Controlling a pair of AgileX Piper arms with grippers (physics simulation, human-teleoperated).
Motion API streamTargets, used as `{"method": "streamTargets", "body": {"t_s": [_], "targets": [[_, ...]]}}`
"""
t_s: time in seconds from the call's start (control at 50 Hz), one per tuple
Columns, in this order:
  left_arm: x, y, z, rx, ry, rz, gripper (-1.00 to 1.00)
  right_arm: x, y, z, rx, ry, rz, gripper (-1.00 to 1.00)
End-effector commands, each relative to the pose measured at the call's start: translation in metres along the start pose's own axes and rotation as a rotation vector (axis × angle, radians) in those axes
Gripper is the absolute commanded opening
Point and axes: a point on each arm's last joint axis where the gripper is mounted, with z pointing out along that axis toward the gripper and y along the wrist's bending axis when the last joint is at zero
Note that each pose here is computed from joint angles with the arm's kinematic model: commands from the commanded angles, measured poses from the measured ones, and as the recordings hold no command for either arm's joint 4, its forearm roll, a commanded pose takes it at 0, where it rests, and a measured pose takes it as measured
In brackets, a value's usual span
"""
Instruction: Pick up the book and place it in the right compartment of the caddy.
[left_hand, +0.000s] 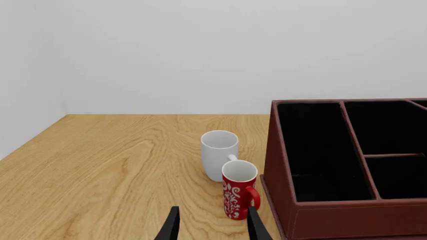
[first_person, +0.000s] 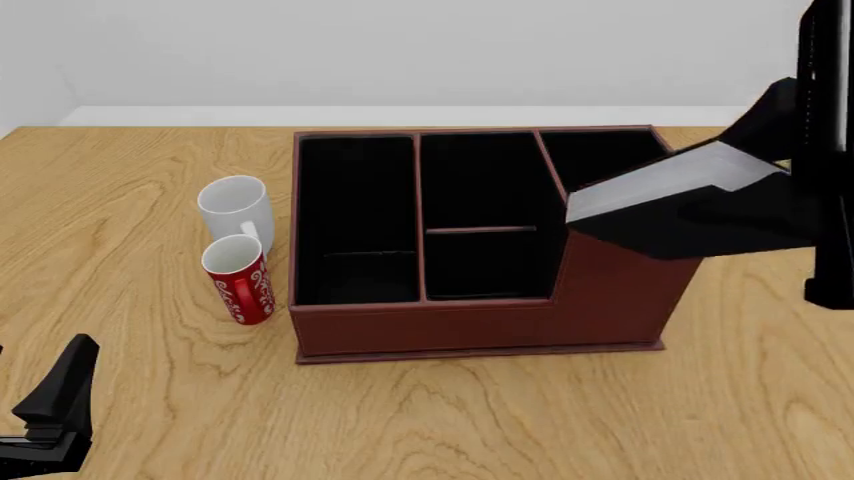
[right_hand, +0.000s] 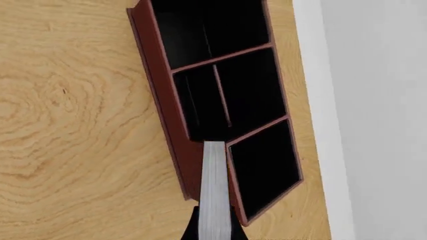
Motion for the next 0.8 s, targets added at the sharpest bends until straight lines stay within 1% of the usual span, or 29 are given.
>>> {"method": "streamTargets", "body": {"t_s": [0.02, 0.08, 0.14, 0.16, 0.2, 0.22, 0.26, 0.34, 0.38, 0.4, 0.42, 0.46, 0.48, 0.5, 0.54, 0.7, 0.8], "targets": [[0.0, 0.0, 0.0, 0.0, 0.0, 0.0, 1.0, -0.005, -0.014, -0.017, 0.073, -0.025, 0.006, -1.0], [0.0, 0.0, 0.0, 0.0, 0.0, 0.0, 1.0, -0.008, -0.02, -0.023, 0.1, -0.036, 0.007, -1.0], [0.0, 0.0, 0.0, 0.0, 0.0, 0.0, 1.0, -0.006, -0.025, -0.026, 0.121, -0.027, 0.009, -1.0], [0.0, 0.0, 0.0, 0.0, 0.0, 0.0, 1.0, -0.008, -0.028, -0.028, 0.13, -0.031, 0.022, -1.0], [0.0, 0.0, 0.0, 0.0, 0.0, 0.0, 1.0, -0.005, -0.03, -0.029, 0.141, -0.019, 0.017, -1.0], [0.0, 0.0, 0.0, 0.0, 0.0, 0.0, 1.0, -0.006, -0.031, -0.028, 0.142, -0.02, 0.026, -1.0], [0.0, 0.0, 0.0, 0.0, 0.0, 0.0, 1.0, -0.006, -0.033, -0.03, 0.153, -0.016, 0.025, -1.0], [0.0, 0.0, 0.0, 0.0, 0.0, 0.0, 1.0, -0.009, -0.043, -0.033, 0.177, -0.023, 0.071, -1.0], [0.0, 0.0, 0.0, 0.0, 0.0, 0.0, 1.0, -0.009, -0.046, -0.03, 0.176, -0.015, 0.082, -1.0], [0.0, 0.0, 0.0, 0.0, 0.0, 0.0, 1.0, -0.01, -0.049, -0.031, 0.185, -0.018, 0.098, -1.0], [0.0, 0.0, 0.0, 0.0, 0.0, 0.0, 1.0, -0.012, -0.052, -0.028, 0.179, -0.019, 0.129, -1.0], [0.0, 0.0, 0.0, 0.0, 0.0, 0.0, 1.0, -0.009, -0.055, -0.028, 0.192, -0.001, 0.118, -1.0], [0.0, 0.0, 0.0, 0.0, 0.0, 0.0, 1.0, -0.004, -0.056, -0.026, 0.195, 0.023, 0.1, -1.0], [0.0, 0.0, 0.0, 0.0, 0.0, 0.0, 1.0, -0.007, -0.058, -0.026, 0.194, 0.011, 0.114, -1.0], [0.0, 0.0, 0.0, 0.0, 0.0, 0.0, 1.0, -0.008, -0.061, -0.027, 0.203, 0.013, 0.109, -1.0], [0.0, 0.0, 0.0, 0.0, 0.0, 0.0, 1.0, -0.014, -0.073, -0.023, 0.209, 0.005, 0.118, -1.0], [0.0, 0.0, 0.0, 0.0, 0.0, 0.0, 1.0, -0.016, -0.079, -0.015, 0.2, 0.01, 0.143, -1.0]]}}
